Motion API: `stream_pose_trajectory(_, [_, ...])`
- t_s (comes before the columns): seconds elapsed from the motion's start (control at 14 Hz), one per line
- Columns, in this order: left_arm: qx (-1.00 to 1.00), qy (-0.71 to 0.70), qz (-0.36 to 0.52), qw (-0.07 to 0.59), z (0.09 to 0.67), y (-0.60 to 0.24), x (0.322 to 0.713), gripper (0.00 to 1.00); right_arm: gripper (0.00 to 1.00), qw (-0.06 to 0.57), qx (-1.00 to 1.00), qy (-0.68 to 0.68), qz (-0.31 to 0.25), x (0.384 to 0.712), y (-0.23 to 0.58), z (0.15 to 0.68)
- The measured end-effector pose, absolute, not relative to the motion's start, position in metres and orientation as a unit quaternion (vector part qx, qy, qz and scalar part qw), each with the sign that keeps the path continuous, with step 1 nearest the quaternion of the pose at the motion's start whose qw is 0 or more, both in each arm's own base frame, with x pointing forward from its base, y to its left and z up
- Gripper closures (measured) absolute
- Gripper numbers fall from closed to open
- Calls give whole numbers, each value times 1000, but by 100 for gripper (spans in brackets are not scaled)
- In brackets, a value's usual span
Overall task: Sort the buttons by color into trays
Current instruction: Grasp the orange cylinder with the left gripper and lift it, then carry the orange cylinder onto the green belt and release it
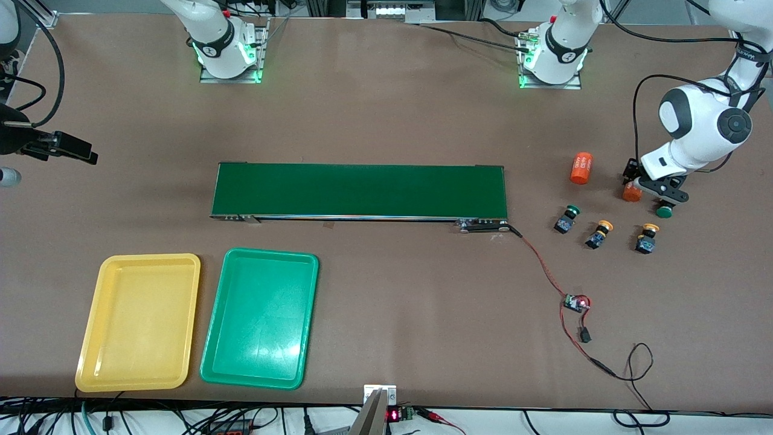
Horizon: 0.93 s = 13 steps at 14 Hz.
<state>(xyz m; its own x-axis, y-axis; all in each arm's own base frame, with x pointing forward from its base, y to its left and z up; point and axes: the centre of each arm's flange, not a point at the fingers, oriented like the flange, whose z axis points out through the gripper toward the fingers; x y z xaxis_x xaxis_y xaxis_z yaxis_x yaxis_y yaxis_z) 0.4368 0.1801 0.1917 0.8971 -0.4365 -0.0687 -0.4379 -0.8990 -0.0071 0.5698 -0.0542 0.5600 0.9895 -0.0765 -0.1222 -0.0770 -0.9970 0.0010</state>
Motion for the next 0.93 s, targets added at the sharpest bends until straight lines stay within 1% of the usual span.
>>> stream_pose_trajectory(0.14, [-966,255,34,14,217,176,456,50,0,2,-997,38,61,570,-54,560])
stream_pose_trajectory(0.36, [-945,324,47,18,276,179,493,50,0,2,-997,38,61,570,-54,560])
stream_pose_trajectory(0.57, [-903,424,74,1,325,164,526,50,0,2,-997,39,61,570,-54,560])
stream_pose_trajectory(0.71, [-868,489,84,-10,349,127,547,50,0,2,-997,39,61,570,-54,560])
stream_pose_trajectory(0.93, [-819,567,84,-20,367,33,568,50,0,2,-997,39,61,570,-54,560])
